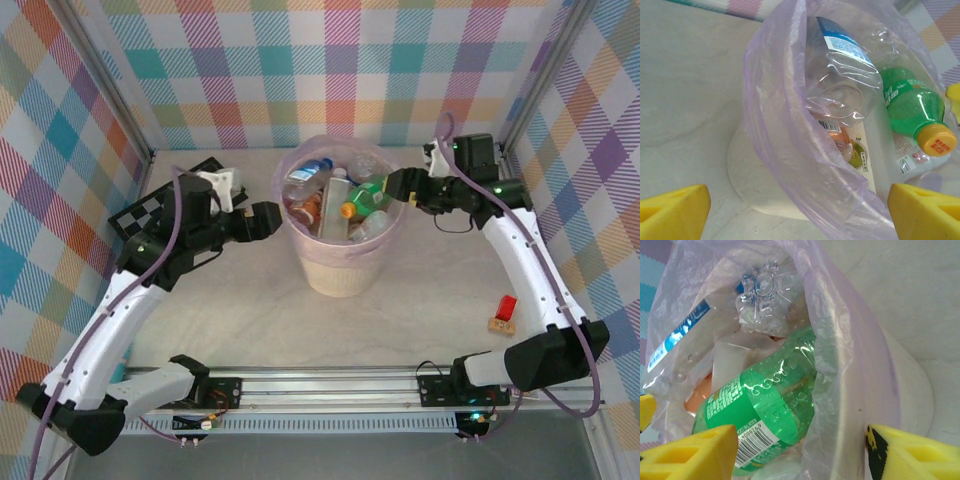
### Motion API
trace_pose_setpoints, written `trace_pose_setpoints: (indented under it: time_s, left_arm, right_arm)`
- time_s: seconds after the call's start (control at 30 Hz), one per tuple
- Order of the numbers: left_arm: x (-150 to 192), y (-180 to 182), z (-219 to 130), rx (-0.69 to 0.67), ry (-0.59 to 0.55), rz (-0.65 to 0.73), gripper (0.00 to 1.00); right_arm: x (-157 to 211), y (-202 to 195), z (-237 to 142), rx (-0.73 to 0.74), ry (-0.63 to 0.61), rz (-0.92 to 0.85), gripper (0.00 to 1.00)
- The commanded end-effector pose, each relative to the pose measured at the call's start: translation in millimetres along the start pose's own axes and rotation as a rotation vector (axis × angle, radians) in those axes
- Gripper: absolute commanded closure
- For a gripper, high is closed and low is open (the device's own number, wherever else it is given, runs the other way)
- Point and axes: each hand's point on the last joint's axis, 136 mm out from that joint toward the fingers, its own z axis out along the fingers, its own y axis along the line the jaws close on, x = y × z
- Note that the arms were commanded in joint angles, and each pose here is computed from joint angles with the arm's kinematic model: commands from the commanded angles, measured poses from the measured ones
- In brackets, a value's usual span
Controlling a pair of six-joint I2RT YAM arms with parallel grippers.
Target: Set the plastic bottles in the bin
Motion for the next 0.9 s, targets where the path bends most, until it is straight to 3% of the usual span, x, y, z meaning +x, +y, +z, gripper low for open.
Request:
trace_pose_setpoints:
  time_s: [0.0, 0.23, 0.47, 0.57, 0.7, 0.87]
  left_arm:
    - [-16, 14, -39, -0.042, -0.102, -0.046, 0.10]
    - [-31, 98, -103, -0.399, -0.199, -0.118, 0.08]
    - [-45, 178, -104, -0.558, -0.272, -0.302, 0.06]
    - [-47, 216, -100, -0.606, -0.316, -0.376, 0.06]
    - [-43, 246, -93, -0.678, -0.373, -0.377, 0.03]
    - [-10, 269, -67, -0.686, -0.293, -0.360, 0.02]
  right_arm:
    - [5, 33, 27, -0.123, 0.037, -0.001, 0.32]
    - [-6, 74, 81, -0.203, -0.005, 0.004, 0.32]
    - [-18, 99, 115, -0.277, -0.008, 0.020, 0.32]
    - [-24, 108, 110, -0.289, -0.016, -0.004, 0.32]
    - [-40, 102, 79, -0.223, -0.069, -0.067, 0.25]
    - [-56, 48, 25, -0.091, -0.136, -0.075, 0.07]
